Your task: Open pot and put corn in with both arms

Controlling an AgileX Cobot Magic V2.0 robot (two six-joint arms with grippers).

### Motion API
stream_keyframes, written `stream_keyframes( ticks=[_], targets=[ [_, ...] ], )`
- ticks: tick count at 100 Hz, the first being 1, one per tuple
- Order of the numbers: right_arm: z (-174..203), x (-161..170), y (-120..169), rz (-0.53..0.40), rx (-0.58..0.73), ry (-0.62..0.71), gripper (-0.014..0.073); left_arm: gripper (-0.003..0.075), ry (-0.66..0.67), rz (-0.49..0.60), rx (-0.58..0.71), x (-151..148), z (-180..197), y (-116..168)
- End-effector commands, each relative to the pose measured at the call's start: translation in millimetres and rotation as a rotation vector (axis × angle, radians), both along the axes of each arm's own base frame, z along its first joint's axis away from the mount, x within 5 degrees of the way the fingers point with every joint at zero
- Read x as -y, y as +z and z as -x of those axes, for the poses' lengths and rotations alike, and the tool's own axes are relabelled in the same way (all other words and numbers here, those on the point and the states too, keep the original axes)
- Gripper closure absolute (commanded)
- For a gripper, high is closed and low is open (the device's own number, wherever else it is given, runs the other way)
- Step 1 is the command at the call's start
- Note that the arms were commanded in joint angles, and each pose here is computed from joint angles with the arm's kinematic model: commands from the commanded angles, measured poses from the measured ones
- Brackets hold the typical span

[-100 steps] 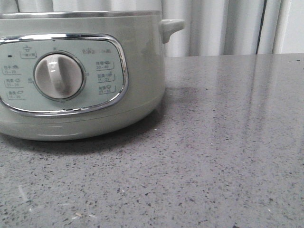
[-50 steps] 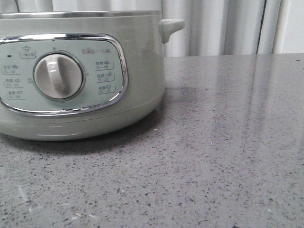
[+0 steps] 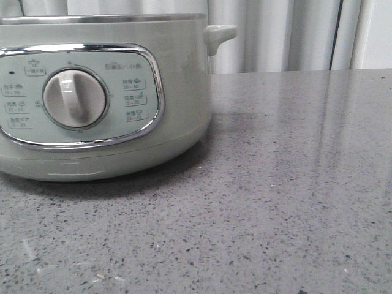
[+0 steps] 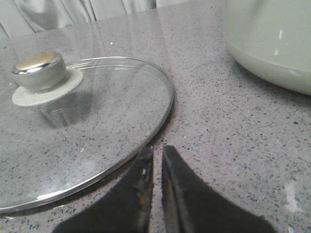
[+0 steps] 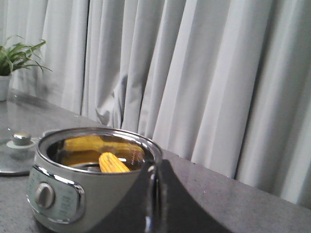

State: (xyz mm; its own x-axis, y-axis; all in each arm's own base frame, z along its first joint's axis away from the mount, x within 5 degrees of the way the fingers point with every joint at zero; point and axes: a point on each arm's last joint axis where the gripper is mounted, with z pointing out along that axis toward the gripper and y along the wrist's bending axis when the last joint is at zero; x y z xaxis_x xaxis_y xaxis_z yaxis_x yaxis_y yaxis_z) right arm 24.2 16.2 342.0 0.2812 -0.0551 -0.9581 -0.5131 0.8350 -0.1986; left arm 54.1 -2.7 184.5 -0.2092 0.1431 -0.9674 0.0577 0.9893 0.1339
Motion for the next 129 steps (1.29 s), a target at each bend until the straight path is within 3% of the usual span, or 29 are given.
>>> stream_keyframes(
  ticks=[1,39,54,67,74,88,129],
  targets=[
    [-6.7,-1.8,-6.3,-0.003,0.070,-0.068,0.0650,0.0741,0.009,0.018,0.085,-0.5,0.2,1.9],
    [-39.8,10.1,-123.3,0.143,-0.284,-0.495,0.0650,0.0741,0.009,0.018,0.085,-0.5,0.2,1.9],
    [-35.3,15.6,-143.6,0.168,-0.404,-0.570,0.0650,0.0741,0.009,0.018,0.085,-0.5,0.2,1.9],
    [-33.1,15.9,-162.4,0.160,-0.381,-0.576,0.0650,0.0741,0.009,0.018,0.085,-0.5,0.2,1.9],
    [-29.1,16.3,-167.0,0.179,-0.443,-0.576,0.0650,0.0741,0.009,0.018,0.085,-0.5,0.2,1.9],
    [-29.6,16.2,-160.3,0.151,-0.356,-0.581,0.0650,0.0741,0.009,0.018,0.085,-0.5,0.2,1.9],
    [-29.6,16.2,-160.3,0.151,-0.355,-0.581,0.0650,0.0741,0.009,0.018,0.085,-0.5,0.2,1.9]
  ],
)
